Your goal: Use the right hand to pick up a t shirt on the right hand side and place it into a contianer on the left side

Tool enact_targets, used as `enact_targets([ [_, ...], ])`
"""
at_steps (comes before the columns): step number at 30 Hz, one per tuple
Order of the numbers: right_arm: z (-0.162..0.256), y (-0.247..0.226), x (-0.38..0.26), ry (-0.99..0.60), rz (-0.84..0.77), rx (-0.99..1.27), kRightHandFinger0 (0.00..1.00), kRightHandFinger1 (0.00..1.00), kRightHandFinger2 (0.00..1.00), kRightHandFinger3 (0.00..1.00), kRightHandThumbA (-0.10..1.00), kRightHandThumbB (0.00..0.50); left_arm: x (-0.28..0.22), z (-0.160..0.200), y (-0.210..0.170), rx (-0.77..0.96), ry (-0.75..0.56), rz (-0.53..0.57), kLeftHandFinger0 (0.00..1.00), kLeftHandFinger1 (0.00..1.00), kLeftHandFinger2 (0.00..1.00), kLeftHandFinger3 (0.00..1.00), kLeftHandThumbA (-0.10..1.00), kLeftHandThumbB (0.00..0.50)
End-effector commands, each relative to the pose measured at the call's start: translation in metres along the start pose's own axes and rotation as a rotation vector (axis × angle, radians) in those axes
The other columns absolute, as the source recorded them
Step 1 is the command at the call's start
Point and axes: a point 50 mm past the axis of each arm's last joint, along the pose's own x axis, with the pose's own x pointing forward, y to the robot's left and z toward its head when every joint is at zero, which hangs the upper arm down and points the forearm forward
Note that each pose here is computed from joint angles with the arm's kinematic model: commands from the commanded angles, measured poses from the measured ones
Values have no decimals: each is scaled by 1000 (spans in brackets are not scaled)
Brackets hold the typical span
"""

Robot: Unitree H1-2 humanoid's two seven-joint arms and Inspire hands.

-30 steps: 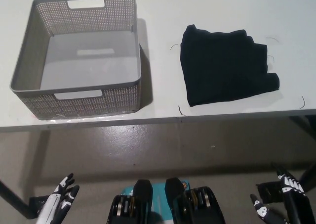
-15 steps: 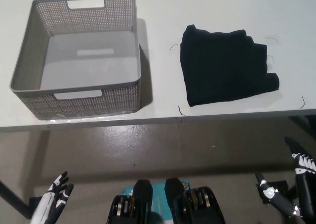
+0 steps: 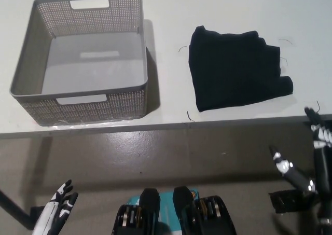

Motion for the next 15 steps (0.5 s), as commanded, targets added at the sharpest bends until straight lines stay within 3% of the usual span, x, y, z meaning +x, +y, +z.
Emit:
enact_targets([
  [1,-5,-8,33,25,19,-83,1000,1000,1000,1000,742,500,10,11,12,26,-67,1,900,914,992,1000,987,422],
  [10,-14,1,81,40,47,-178,1000,1000,1000,1000,699,500,15,15,12,36,-69,-1,888,900,973,1000,996,429],
  [15,-15,9,98,27,80,-249,1000,1000,1000,1000,752,500,15,17,11,30,-66,-6,897,900,970,1000,968,416],
])
